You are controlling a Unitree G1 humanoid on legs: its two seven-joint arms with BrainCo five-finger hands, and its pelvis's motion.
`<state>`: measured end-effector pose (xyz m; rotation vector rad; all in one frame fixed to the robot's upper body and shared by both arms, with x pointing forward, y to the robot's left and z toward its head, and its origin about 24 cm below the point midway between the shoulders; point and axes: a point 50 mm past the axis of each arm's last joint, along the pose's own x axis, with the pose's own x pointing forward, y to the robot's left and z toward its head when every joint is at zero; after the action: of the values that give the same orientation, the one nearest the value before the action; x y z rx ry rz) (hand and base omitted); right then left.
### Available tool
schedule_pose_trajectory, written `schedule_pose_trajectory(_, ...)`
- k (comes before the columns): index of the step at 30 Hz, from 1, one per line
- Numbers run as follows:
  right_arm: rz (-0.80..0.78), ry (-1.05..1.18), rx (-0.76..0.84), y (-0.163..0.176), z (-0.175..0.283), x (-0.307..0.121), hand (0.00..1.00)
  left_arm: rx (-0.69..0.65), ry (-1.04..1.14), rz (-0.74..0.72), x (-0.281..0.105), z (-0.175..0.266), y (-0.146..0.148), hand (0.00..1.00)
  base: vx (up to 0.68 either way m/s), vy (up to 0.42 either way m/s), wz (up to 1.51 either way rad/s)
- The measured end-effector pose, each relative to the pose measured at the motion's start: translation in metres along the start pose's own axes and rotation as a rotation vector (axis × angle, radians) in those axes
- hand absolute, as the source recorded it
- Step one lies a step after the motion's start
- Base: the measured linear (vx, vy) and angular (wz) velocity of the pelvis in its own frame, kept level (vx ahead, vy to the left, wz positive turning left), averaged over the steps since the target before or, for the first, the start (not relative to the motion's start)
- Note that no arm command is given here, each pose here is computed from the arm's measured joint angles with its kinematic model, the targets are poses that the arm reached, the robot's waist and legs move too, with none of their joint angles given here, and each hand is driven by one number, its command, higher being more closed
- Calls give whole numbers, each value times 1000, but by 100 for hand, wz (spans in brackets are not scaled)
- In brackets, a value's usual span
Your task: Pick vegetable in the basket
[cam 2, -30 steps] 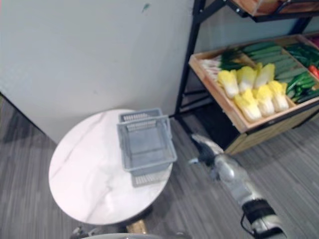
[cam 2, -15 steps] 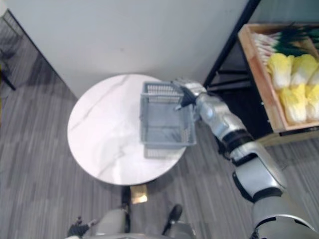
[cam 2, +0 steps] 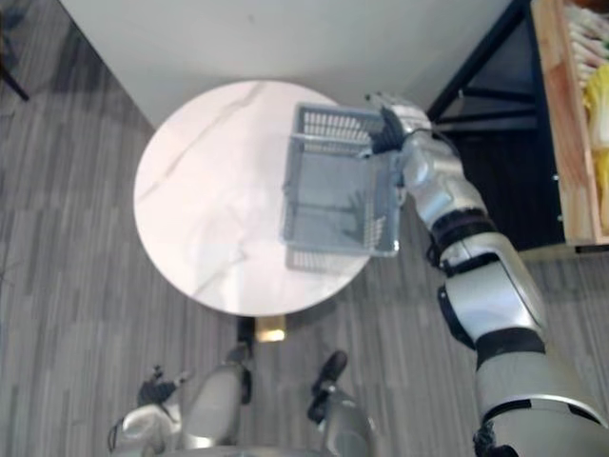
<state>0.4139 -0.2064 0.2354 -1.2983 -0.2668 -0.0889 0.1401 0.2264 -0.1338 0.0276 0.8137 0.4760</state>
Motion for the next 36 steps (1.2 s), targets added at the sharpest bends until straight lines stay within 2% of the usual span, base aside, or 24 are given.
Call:
schedule_pose_trajectory(4, -61, 48, 44, -10, -5, 2, 0, -2, -25, -10, 2, 8, -5, 0, 9, -1, 6)
schedule_pose_trajectory(20, -43, 48, 65, -3, 0, 4, 0, -4, -38, 15, 4, 13, -5, 0, 15, 1, 7)
schedule_pose_trajectory(31, -39, 99, 57, 2, -14, 0, 0, 13, -54, 0, 3, 14, -9, 0, 0, 0, 0)
schedule_pose_trajectory(32, -43, 102, 54, 1, -16, 0, 100, 13, -54, 0, 3, 14, -9, 0, 0, 0, 0)
schedule_pose_trajectory(36, -52, 104, 21, -1, -18, -1, 100, 13, -54, 1, 3, 14, -9, 0, 0, 0, 0)
